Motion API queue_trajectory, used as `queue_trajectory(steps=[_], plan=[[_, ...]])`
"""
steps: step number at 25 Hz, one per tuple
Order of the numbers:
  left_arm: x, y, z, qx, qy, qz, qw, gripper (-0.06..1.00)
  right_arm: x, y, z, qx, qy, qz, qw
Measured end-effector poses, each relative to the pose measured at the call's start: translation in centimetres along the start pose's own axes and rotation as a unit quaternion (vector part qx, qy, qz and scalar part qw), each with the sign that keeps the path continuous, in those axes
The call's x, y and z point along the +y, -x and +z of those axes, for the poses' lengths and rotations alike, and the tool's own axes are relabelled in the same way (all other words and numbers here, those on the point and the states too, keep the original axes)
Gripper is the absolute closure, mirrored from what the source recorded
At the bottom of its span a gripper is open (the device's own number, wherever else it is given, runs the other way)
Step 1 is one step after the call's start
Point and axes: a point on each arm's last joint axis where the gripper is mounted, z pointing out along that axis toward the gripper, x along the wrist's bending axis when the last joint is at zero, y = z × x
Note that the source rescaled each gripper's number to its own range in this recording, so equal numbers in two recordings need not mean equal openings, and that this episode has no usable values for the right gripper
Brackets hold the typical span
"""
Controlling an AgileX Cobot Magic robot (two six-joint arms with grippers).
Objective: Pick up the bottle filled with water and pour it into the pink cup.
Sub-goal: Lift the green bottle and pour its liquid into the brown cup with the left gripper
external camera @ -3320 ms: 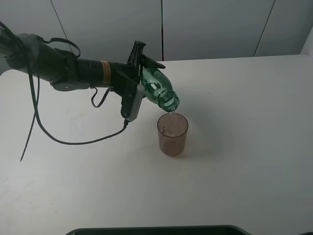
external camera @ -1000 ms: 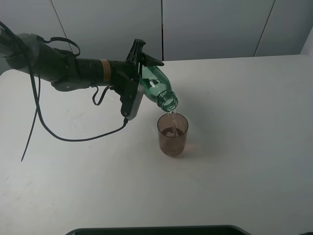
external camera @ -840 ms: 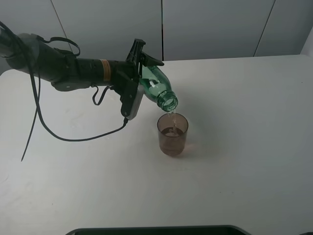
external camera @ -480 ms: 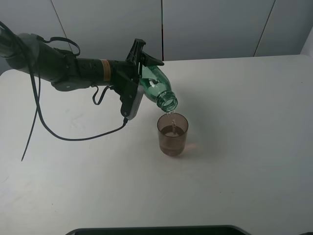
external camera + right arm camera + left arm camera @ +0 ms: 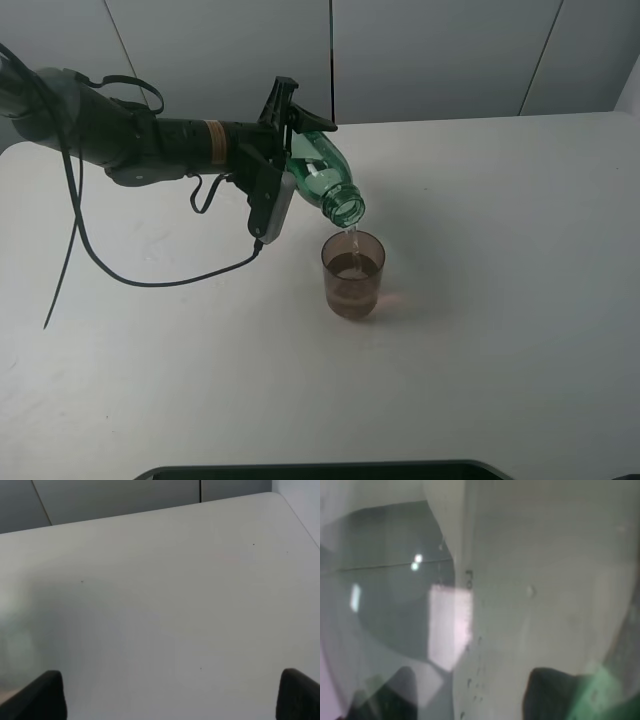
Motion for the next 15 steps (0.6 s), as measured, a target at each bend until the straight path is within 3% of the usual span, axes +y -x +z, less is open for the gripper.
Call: queue_trajectory(steps=[15], plan=[[0.01,-0.07,0.00,0.004,0.001,0.007,1.000,0.94,0.00,0.00,0.00,0.000,0.000,0.000,1.000]])
